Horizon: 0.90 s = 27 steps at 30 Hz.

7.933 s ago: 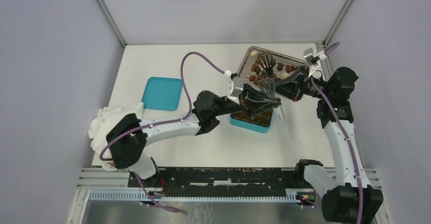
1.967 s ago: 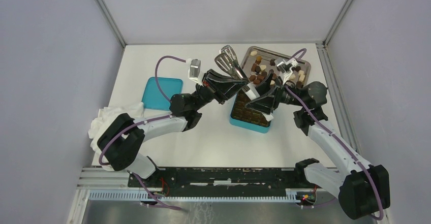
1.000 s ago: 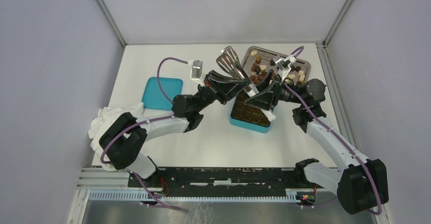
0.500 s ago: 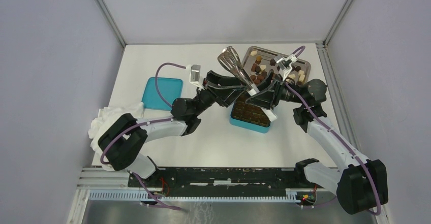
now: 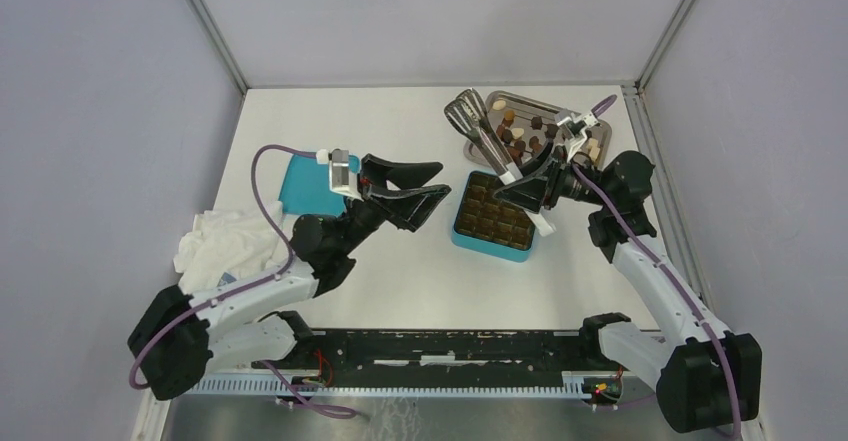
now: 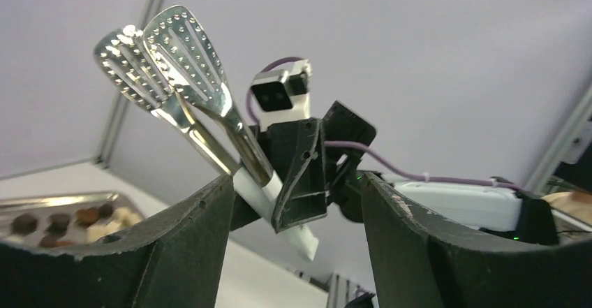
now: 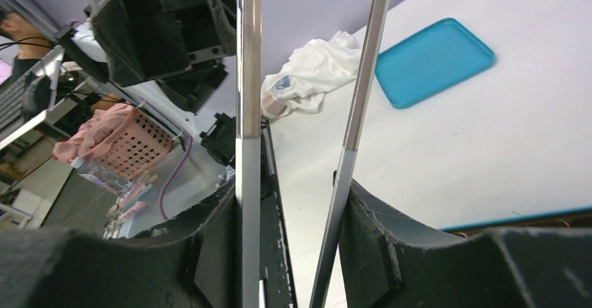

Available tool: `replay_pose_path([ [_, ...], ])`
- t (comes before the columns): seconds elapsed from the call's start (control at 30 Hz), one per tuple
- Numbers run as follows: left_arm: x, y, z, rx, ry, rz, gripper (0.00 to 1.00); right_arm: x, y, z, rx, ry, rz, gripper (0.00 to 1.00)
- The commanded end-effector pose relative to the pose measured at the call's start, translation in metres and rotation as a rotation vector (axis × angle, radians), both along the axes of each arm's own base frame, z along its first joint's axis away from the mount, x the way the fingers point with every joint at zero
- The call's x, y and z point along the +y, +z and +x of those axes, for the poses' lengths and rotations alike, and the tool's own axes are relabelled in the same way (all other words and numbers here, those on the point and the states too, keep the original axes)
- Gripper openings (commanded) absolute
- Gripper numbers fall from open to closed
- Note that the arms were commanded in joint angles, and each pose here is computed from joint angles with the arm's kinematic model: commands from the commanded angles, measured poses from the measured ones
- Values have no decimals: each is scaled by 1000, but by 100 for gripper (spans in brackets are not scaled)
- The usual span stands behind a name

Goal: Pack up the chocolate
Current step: Pick up the clamp from the center of the board, then pick up the fake chocolate from the plate.

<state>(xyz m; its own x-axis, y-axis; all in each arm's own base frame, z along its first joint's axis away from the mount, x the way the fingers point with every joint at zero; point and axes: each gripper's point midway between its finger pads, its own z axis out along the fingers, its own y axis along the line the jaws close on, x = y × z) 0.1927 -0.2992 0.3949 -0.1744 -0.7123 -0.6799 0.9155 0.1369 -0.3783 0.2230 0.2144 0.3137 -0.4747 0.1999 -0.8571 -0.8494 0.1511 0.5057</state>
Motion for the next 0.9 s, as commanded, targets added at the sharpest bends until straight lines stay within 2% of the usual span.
replay_pose_path([
  [0.0, 1, -55, 24, 122, 151, 313, 72, -12, 7, 11, -100, -74, -42, 30],
  [0.13, 11, -73, 22, 192, 177, 389, 75, -15, 2, 12, -100, -82, -48, 13],
  [0.3, 6, -66, 5, 186, 70, 305, 99, -12, 8, -1, -86, -31, -10, 12],
  [0.67, -28, 5, -9, -86, -159, 96, 100, 8, 52, -35, -92, 151, 38, 18],
  [0.87, -27, 19, -13, -193, -159, 27, 100, 10, 69, -43, -114, 180, 60, 20],
])
